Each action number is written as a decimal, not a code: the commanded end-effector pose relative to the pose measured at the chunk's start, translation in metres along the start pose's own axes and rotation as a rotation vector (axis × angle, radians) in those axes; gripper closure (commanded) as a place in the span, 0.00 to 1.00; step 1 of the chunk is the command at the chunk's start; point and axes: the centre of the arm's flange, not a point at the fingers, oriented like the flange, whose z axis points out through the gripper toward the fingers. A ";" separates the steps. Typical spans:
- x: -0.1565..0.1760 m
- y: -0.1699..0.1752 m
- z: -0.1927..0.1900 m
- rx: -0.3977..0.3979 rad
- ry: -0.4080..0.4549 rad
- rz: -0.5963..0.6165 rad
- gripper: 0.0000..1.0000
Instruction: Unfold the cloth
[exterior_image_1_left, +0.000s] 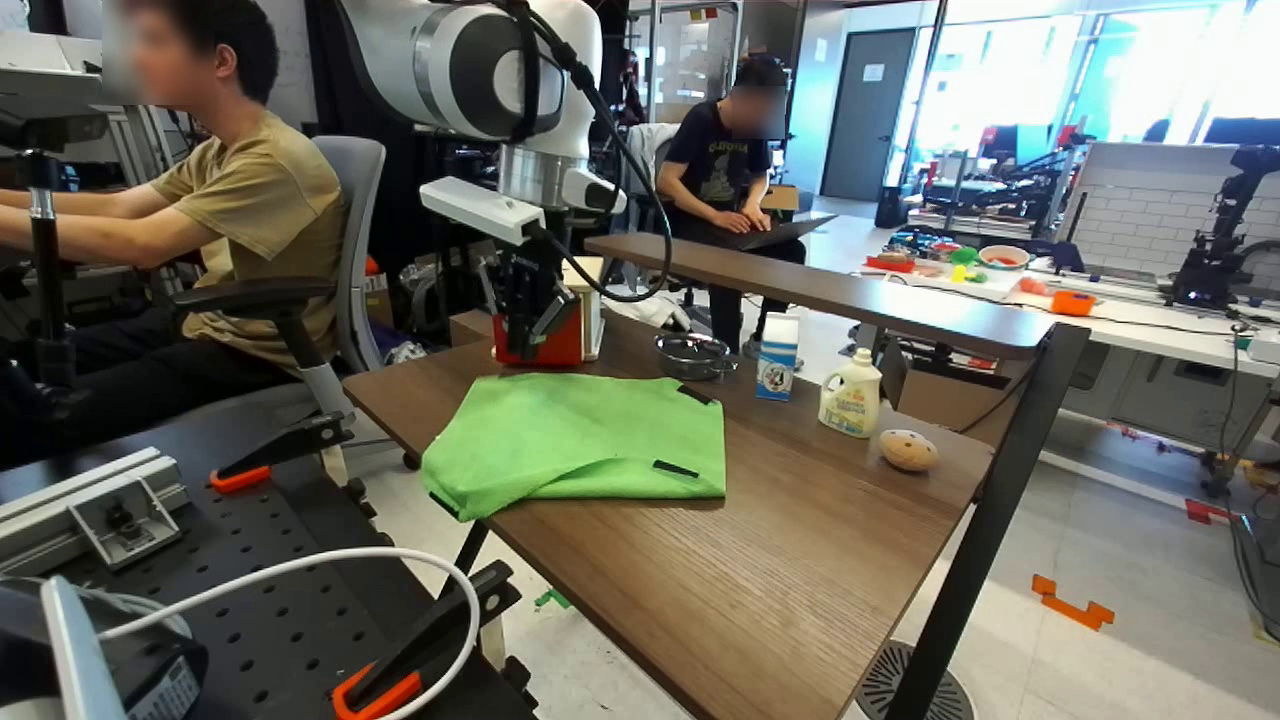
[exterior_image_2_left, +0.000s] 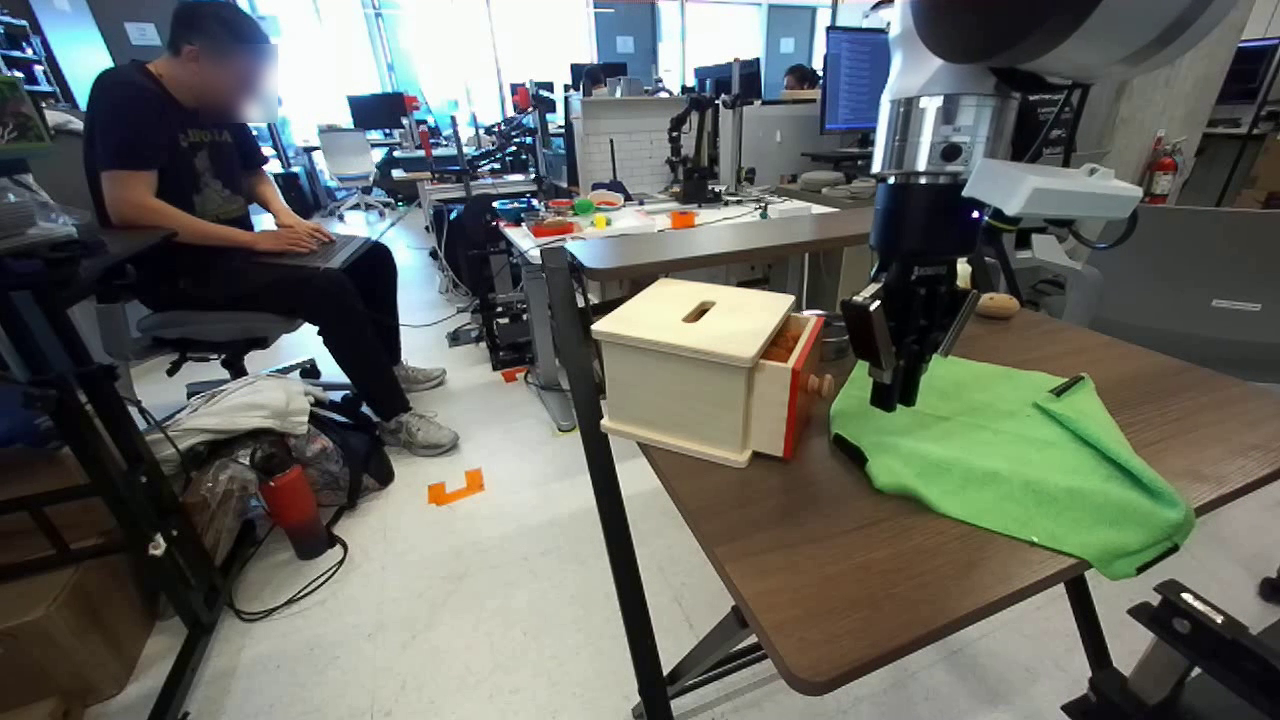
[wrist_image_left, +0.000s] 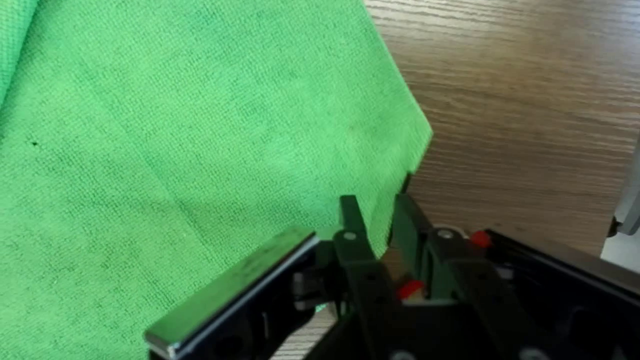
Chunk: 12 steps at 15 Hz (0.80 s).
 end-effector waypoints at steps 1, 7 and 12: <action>0.000 0.008 -0.013 0.029 0.035 0.043 0.44; -0.017 0.041 -0.043 0.055 -0.001 0.121 0.00; -0.055 0.074 -0.104 -0.026 -0.103 0.224 0.00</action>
